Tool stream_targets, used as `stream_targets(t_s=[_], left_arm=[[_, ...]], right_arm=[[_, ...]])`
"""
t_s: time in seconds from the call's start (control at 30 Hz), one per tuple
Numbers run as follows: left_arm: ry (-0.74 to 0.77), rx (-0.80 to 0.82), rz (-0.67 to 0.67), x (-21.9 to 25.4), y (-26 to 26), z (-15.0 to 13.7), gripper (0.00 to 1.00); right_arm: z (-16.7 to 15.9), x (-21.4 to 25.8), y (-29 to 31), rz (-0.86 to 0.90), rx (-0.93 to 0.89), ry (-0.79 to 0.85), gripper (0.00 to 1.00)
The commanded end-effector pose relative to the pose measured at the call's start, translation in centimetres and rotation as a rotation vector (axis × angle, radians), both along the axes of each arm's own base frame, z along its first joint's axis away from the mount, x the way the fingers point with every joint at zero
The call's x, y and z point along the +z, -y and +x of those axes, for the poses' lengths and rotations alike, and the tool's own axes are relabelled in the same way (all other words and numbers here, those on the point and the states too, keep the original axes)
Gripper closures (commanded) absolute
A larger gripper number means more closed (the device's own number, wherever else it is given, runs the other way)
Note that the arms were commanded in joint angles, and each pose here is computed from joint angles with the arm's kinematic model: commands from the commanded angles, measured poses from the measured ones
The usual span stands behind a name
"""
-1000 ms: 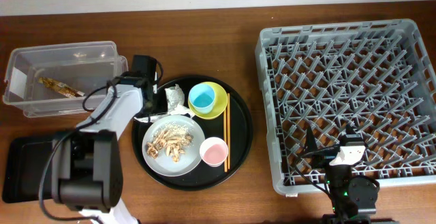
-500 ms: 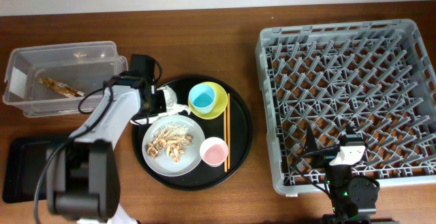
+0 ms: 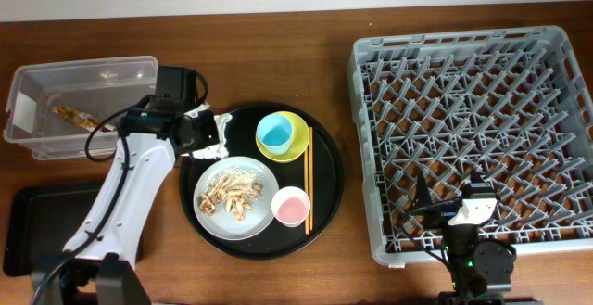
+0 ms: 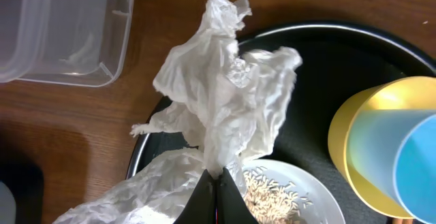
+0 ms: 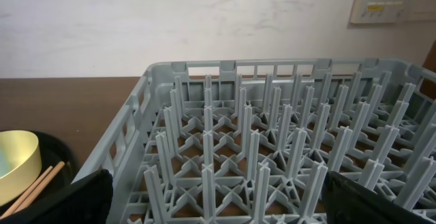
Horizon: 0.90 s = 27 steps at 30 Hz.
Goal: Sort waste into correct bins and load items into the dishwasher rack
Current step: 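Grasp the crumpled white tissue on the tray with the left gripper, then carry the tissue left and release it into the clear bin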
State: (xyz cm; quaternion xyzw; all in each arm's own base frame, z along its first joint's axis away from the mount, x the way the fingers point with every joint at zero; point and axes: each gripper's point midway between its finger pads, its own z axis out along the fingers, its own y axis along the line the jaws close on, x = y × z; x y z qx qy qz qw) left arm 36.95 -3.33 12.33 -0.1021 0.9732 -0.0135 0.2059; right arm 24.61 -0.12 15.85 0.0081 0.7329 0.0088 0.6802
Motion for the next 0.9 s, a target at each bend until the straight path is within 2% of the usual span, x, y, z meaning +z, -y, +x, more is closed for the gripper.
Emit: stream_targets(t_s=[0.0,0.13,0.4,0.5,0.63,0.87], left_arm=[[0.031,0.024,-0.012,1.4,0.0,0.0,0.99],[0.067,0.058,-0.023,2.4,-0.2,0.3,0.99],[0.322,0.210,-0.050,8.9,-3.7,2.5,0.99],[0.399,0.324,-0.043,10.3,-6.4,3.4,0.99],[0.490,0.564,0.005,11.7,-12.1,3.4,0.99],[0.537,0.780,0.106,11.5,-18.5,2.9,0.99]], right_arm=[[0.0,-0.3,0.3,0.001,-0.014,-0.005,0.02],[0.0,-0.3,0.3,0.001,-0.014,-0.005,0.02],[0.0,-0.3,0.3,0.001,-0.014,-0.005,0.02],[0.0,-0.3,0.3,0.001,-0.014,-0.005,0.02],[0.0,-0.3,0.3,0.001,-0.014,-0.005,0.02],[0.0,-0.3,0.3,0.001,-0.014,-0.005,0.02]])
